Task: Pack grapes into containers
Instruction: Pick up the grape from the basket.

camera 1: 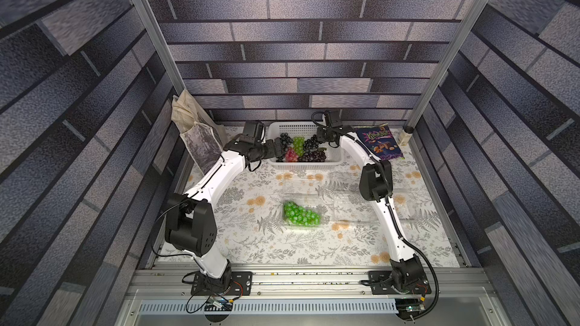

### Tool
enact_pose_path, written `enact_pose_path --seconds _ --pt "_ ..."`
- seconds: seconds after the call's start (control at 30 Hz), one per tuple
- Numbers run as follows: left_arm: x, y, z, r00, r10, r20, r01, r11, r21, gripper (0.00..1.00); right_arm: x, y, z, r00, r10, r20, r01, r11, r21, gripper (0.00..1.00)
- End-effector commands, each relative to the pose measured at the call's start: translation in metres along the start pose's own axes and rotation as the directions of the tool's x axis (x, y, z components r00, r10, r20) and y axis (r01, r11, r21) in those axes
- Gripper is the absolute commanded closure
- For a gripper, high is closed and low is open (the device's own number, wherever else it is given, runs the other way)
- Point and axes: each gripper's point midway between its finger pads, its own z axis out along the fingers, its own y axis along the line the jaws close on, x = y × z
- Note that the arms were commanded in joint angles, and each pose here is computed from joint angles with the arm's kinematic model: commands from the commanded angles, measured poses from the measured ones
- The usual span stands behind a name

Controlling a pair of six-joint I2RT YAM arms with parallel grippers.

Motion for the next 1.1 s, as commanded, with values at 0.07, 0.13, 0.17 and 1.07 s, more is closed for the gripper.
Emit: enact_pose_path --seconds 0.07,0.13,0.17,1.07 --pt "0.003 0.002 0.002 1.000 -0.016 -0.009 0.016 1.000 0.011 0.02 -0.005 -0.006 0.006 1.000 0.008 0.028 -0.009 1.000 0.015 0.79" --pt "0.004 0.004 0.002 1.000 -0.018 -0.011 0.018 1.000 0.008 0.02 -0.008 -0.005 0.005 0.999 0.010 0.035 -0.010 1.000 0.009 0.93" --pt "0.004 0.004 0.002 1.000 -0.019 -0.011 0.019 1.000 0.008 0.02 -0.009 -0.004 0.004 0.999 0.010 0.039 -0.010 1.000 0.006 1.00" --pt "-0.003 -0.017 -0.021 0.999 0.003 0.036 -0.005 0.999 0.045 0.02 -0.083 0.056 -0.169 0.955 -0.003 0.296 0.069 0.974 -0.214 1.00"
